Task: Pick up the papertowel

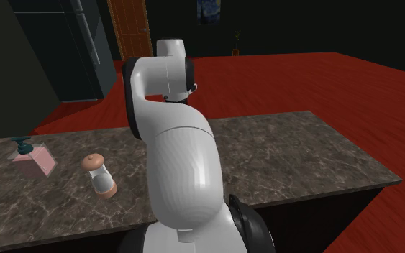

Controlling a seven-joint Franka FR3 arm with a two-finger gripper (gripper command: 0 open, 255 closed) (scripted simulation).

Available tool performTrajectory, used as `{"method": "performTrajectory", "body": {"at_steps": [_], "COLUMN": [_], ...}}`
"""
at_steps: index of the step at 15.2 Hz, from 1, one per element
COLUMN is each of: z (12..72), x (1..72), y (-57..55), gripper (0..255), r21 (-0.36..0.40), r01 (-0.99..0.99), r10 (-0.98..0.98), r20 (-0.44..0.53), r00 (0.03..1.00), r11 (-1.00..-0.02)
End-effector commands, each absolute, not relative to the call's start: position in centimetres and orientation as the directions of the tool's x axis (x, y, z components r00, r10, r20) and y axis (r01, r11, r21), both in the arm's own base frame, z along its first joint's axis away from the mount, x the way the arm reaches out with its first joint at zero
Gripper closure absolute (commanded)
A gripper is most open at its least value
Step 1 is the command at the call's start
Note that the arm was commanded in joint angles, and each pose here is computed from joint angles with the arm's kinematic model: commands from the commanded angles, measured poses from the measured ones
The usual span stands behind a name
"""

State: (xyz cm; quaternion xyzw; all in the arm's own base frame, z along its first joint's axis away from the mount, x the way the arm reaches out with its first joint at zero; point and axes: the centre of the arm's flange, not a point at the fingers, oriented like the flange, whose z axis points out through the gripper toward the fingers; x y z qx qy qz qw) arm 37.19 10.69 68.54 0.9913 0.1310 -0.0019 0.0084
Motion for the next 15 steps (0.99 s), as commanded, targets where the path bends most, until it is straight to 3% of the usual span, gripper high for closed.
{"method": "performTrajectory", "body": {"at_steps": [1,15], "z": [69.5,75.9], "x": [37.2,37.2], "y": [10.7,10.7], "gripper": [255,255], "r21": [0.016,0.016], "r01": [0.259,0.259], "r10": [0.259,0.259], "r20": [-0.006,-0.006], "r00": [0.966,0.966], "r11": [-0.966,-0.966]}}
